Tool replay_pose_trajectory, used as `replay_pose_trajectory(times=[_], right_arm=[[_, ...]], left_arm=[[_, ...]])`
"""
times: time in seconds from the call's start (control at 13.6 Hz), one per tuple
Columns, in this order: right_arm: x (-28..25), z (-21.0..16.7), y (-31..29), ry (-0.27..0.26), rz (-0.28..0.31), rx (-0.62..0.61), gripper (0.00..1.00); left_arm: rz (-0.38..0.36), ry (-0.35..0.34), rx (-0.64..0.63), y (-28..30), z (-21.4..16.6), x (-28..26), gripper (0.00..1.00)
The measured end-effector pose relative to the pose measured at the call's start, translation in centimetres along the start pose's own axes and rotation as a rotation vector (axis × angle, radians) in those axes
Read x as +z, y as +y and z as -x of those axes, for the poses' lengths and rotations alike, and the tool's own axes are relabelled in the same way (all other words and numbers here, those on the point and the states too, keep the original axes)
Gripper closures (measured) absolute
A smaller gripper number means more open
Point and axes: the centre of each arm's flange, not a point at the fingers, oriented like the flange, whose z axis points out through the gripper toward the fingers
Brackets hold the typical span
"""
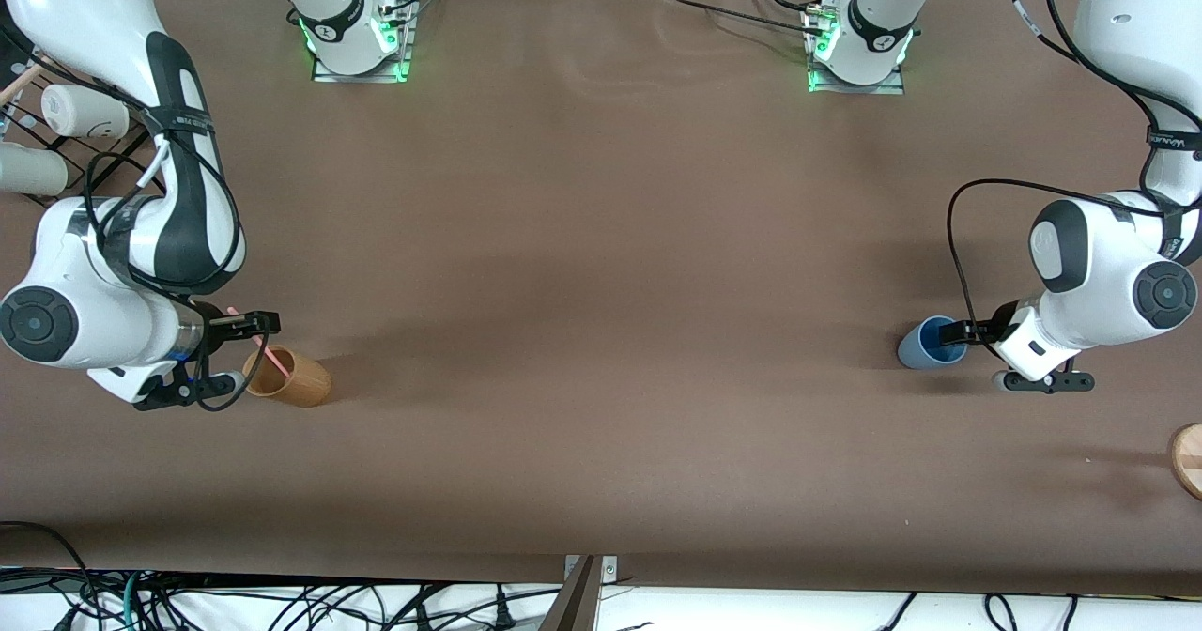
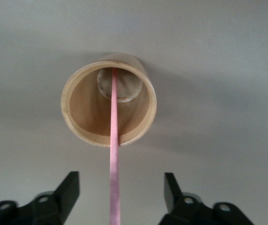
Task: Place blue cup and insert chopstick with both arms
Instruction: 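Close the left gripper on the blue cup while the right gripper grasps the chopstick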
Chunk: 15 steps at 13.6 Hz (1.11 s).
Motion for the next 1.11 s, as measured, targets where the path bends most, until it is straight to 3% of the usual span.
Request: replay_pose_trajectory(times=[0.07,0.15,0.22,0.37,0.44,0.74,0.81,0.96,1.11], right_arm=[[0.2,0.0,0.3,-0.003,-0.001,-0.001,0.20],[0.4,0.1,0.7,-0.007,-0.003,-0.004,0.27],[0.7,0.1,1.0,-0.010,-0.004,-0.007,0.37],[1.0,0.1,1.2,-0.014,-0.006,-0.009,0.42],[1.1,0.0,1.1,-0.015,-0.008,-0.010,0.53],[1.8,-0.2,0.8,-0.022,-0.028,-0.007,0.60],[1.8,-0.2,0.8,-0.022,-0.030,-0.007,0.62],[1.8,-0.2,0.6,-0.022,-0.032,-0.008,0.76],[1.8,-0.2,0.5,-0.022,-0.032,-0.010,0.81]], left_arm=[[-0.003,0.016,0.001,0.1,0.2,0.6,0.02],[-0.004,0.021,-0.002,0.1,0.4,1.2,0.02],[-0.004,0.019,-0.015,0.1,0.5,1.4,0.12],[-0.004,0.019,-0.042,0.0,0.5,1.4,0.35],[-0.004,0.018,-0.047,0.0,0.5,1.4,0.44],[-0.002,-0.003,-0.057,0.1,0.6,1.2,0.89],[-0.001,-0.007,-0.056,0.2,0.6,0.9,0.95],[0.003,-0.033,-0.050,0.6,0.5,0.1,0.94],[0.023,-0.030,-0.023,3.1,-0.2,-1.4,0.94]])
